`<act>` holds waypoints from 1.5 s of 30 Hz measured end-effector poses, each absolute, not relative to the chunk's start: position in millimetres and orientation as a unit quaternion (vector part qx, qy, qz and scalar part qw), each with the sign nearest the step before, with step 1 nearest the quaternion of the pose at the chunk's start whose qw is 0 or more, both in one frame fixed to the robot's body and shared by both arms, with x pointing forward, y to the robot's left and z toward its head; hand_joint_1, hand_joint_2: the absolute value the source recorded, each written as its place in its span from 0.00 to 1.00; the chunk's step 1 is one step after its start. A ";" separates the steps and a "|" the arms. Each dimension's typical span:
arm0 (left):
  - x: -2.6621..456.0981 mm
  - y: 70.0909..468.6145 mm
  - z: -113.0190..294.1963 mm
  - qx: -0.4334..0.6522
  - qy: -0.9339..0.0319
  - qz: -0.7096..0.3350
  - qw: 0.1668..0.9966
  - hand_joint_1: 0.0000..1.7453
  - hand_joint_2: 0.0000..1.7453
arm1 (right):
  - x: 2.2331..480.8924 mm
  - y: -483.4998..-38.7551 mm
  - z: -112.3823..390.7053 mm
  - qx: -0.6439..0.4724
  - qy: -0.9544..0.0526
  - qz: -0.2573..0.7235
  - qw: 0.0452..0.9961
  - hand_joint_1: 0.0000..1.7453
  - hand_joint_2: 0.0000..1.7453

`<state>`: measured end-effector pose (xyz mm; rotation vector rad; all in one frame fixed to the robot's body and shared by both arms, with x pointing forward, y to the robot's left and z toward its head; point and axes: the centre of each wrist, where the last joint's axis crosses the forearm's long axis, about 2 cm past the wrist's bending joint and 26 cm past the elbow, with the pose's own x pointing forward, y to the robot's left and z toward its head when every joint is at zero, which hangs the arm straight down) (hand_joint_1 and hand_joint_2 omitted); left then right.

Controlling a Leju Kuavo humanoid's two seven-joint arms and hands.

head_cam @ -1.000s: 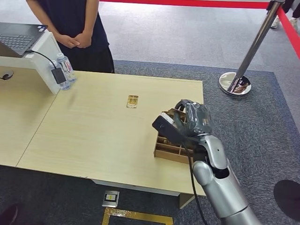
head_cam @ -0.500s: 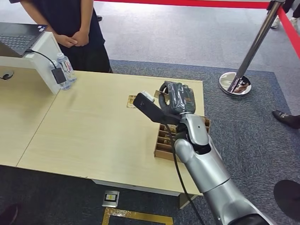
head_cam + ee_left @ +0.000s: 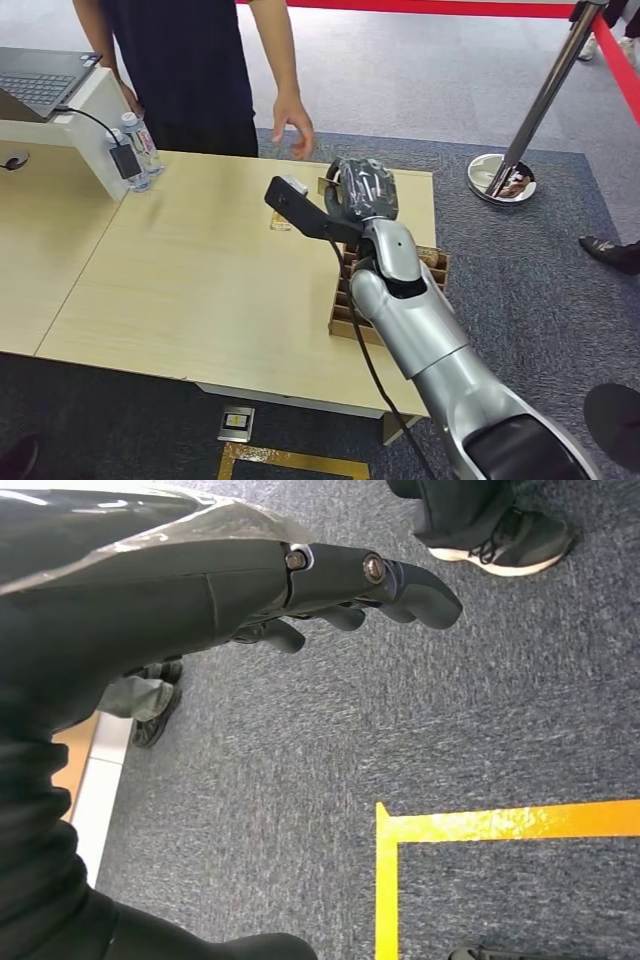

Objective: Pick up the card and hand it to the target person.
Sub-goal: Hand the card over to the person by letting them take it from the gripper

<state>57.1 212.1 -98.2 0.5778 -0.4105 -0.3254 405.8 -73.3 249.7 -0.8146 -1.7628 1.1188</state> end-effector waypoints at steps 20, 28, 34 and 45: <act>57.6 213.2 -98.5 0.277 -0.195 -0.162 0.927 0.00 1.00 | 412.6 -65.9 251.8 -0.328 -0.698 0.464 0.435 0.43 1.00; 58.3 213.0 -98.3 0.278 -0.192 -0.169 0.926 0.00 1.00 | 413.1 -66.4 248.4 -0.330 -0.693 0.469 0.437 0.00 1.00; 58.6 212.8 -98.3 0.279 -0.190 -0.170 0.926 0.00 1.00 | 412.8 -65.8 246.5 -0.331 -0.691 0.470 0.437 0.00 1.00; 58.5 212.8 -98.3 0.279 -0.188 -0.168 0.927 0.00 1.00 | 415.0 -72.0 245.1 -0.353 -0.692 0.460 0.430 0.00 1.00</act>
